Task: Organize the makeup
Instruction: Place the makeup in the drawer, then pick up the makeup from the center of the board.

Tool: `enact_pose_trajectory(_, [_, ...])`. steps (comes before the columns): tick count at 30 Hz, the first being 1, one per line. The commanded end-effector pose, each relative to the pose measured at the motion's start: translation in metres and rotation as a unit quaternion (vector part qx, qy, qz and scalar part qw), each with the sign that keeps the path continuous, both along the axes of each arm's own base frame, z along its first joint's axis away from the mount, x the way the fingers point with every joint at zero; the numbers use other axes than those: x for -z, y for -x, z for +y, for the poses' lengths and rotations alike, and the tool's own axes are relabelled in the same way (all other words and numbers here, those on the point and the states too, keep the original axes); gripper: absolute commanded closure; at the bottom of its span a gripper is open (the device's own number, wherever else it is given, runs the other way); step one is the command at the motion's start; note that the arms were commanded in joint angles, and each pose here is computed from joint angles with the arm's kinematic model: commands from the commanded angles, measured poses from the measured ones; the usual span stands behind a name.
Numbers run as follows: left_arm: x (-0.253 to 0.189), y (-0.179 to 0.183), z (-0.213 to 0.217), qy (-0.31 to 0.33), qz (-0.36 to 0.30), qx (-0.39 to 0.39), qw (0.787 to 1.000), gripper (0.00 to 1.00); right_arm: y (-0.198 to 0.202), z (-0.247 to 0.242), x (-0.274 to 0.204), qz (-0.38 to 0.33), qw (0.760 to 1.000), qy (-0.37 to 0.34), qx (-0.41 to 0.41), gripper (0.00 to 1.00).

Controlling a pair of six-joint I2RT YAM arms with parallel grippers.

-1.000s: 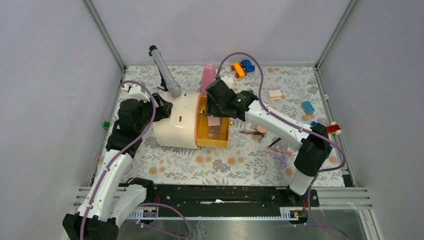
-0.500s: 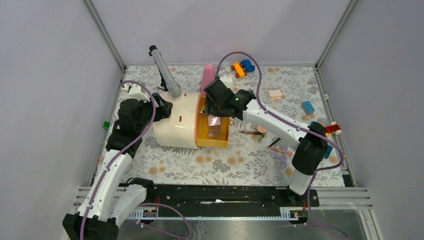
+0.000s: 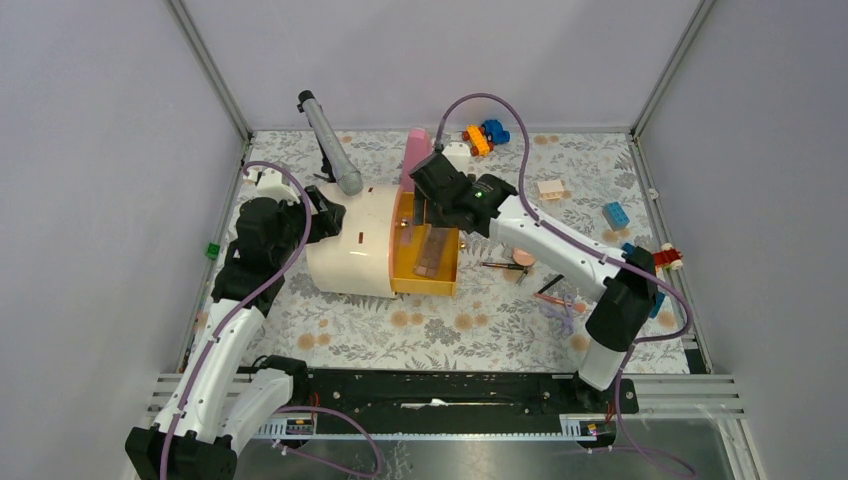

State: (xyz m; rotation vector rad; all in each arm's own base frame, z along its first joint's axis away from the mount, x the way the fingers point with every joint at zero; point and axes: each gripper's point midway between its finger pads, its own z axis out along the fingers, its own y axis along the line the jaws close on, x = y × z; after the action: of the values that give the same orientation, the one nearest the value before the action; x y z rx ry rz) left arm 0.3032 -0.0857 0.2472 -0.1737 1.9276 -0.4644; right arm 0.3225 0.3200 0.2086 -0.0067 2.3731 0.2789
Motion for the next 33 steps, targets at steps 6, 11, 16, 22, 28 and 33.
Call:
enact_pose_trajectory(6, [0.063,0.027,0.003,-0.038,0.117,0.020,0.992,0.27,-0.022,-0.146,-0.035,-0.051,0.987,0.043,0.145,0.25])
enact_pose_trajectory(11, [0.063,0.027,0.003,-0.038,0.117,0.020,0.992,0.27,-0.028,-0.206,0.005,-0.015,0.980,0.026,0.195,0.28])
enact_pose_trajectory(16, [0.062,0.027,0.004,-0.039,0.116,0.019,0.992,0.27,-0.033,-0.178,0.049,0.039,0.989,-0.032,0.137,0.41])
enact_pose_trajectory(22, [0.063,0.027,0.004,-0.039,0.116,0.018,0.992,0.27,-0.038,-0.144,0.096,0.093,0.988,-0.081,0.096,0.48])
enact_pose_trajectory(28, [0.063,0.027,0.003,-0.039,0.117,0.019,0.992,0.27,-0.041,-0.154,0.129,0.119,0.986,-0.038,0.113,0.44])
enact_pose_trajectory(33, [0.063,0.027,0.004,-0.039,0.117,0.018,0.992,0.27,-0.037,-0.164,0.155,0.139,0.982,-0.008,0.131,0.35])
